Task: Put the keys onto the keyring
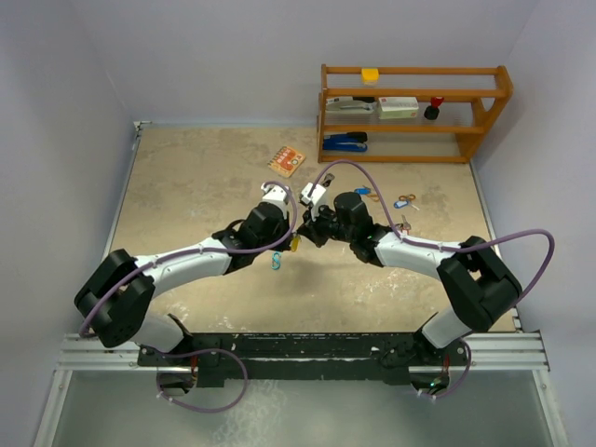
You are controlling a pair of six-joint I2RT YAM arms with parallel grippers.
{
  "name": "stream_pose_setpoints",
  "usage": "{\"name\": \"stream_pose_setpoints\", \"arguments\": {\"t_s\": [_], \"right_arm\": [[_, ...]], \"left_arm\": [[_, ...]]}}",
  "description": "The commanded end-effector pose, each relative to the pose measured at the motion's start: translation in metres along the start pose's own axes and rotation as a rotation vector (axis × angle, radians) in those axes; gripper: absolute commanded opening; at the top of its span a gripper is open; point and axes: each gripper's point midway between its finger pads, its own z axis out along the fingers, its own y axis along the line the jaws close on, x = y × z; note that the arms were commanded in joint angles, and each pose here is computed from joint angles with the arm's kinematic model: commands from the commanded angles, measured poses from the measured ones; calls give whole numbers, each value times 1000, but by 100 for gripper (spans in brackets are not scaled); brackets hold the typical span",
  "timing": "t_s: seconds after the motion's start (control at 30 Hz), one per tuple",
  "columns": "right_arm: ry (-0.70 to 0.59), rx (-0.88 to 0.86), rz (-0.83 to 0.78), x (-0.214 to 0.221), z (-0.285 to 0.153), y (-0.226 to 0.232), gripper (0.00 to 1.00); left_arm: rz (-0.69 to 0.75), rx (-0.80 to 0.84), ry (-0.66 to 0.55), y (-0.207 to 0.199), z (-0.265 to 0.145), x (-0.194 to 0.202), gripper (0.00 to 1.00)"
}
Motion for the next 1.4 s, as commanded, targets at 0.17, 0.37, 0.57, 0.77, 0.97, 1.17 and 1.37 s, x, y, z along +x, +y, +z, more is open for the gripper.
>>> {"name": "stream_pose_setpoints", "arguments": {"t_s": [0.17,0.37,0.57,0.77,0.97,1.17,1.37], "right_arm": [[-87,66,-56,-36,-4,-15,0],[-85,71,-59,-35,-4,-16,0],[-83,75,-60,-35,-5,-16,0],[-82,80,-63,-35,-6,-17,0],[-86,84,-64,-37,-6,-17,0],[-85,87,-65,-36,-7,-18,0],[-79,91,-65,-35,-7,-18,0]], "left_arm": [[12,75,-50,-15,-11,-15,0],[2,89,-72,-17,-15,-19,44],[-6,79,-87,-15,-17,-22,52],[-26,50,-128,-9,-22,-29,53],[-20,59,-112,-11,-19,-27,15],[-22,55,-106,-11,-17,-26,0],[-31,8,-133,-2,-21,-31,3]]}}
